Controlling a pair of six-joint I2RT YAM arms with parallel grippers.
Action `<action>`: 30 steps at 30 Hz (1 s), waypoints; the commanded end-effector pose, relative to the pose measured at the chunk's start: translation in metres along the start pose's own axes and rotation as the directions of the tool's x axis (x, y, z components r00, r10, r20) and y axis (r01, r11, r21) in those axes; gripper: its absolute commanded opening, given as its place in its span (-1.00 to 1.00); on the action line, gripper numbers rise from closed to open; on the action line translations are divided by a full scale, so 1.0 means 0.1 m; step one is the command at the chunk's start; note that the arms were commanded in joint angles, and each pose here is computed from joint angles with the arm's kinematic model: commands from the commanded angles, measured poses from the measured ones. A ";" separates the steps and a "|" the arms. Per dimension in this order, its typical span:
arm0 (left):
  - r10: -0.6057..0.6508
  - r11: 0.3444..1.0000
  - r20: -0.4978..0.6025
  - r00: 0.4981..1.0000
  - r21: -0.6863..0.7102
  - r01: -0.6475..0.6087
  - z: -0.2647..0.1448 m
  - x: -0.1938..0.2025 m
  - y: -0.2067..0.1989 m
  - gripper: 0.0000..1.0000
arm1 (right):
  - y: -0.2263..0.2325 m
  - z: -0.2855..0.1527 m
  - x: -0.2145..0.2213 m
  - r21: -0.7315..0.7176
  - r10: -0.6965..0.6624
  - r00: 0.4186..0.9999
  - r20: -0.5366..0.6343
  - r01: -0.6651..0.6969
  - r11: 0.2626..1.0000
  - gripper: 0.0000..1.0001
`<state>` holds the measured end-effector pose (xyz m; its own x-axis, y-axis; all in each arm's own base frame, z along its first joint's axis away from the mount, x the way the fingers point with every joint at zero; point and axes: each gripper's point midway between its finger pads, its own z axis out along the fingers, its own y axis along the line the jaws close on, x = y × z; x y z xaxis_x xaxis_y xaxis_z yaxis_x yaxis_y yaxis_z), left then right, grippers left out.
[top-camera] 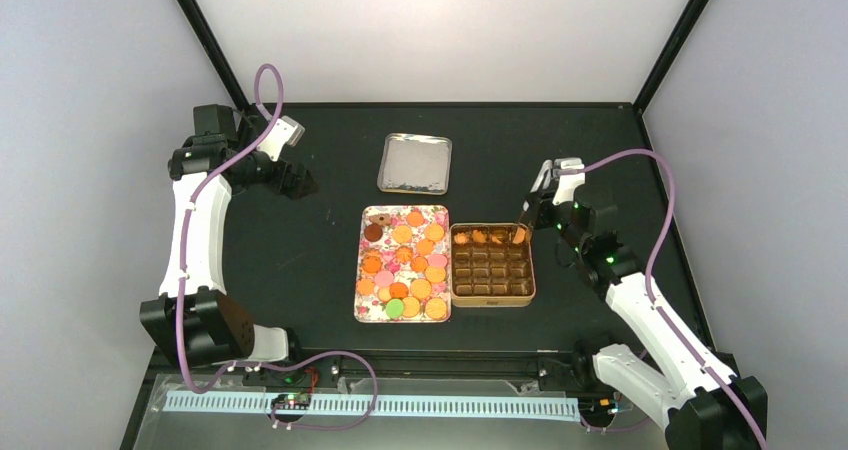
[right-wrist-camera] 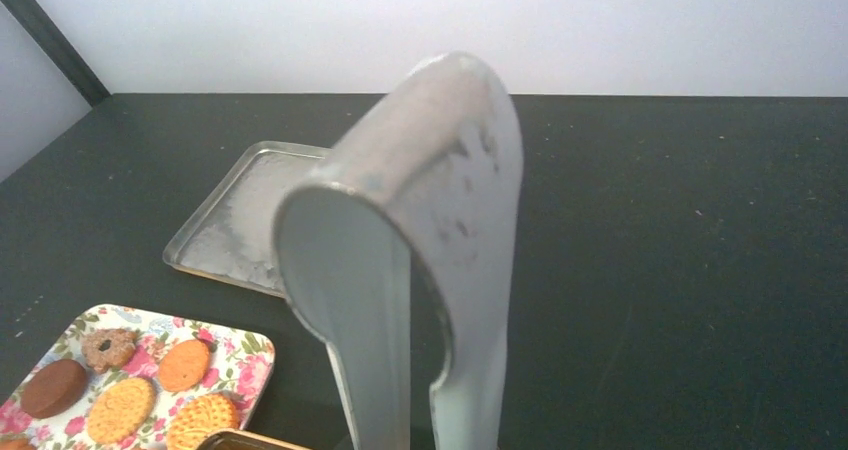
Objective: Pack the cookies
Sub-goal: Adjust the fake cookies in the empty pocket of the box.
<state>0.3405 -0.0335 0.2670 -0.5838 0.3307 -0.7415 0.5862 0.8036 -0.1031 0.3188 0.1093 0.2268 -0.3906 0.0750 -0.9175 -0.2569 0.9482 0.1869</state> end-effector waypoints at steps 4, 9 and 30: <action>0.042 0.999 0.052 0.998 0.002 -0.042 -0.11 -0.16 -0.04 0.95 | 0.13 0.00 -0.18 -0.075 0.035 0.997 0.068 -0.030 0.997 -0.45; 0.039 0.999 0.049 0.998 0.004 -0.039 -0.09 -0.15 -0.03 0.95 | 0.16 0.01 -0.18 -0.095 0.038 0.997 0.069 -0.031 0.995 -0.48; 0.033 0.999 0.049 0.998 0.012 -0.034 -0.07 -0.15 -0.02 0.95 | 0.09 -0.06 -0.28 -0.033 -0.045 0.997 0.057 0.047 0.998 -0.62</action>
<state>0.3401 -0.0355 0.2681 -0.5792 0.3276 -0.7465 0.5928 0.7978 -0.1098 0.3229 0.1108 0.2183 -0.4183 0.0463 -0.9071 -0.2589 0.9512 0.1679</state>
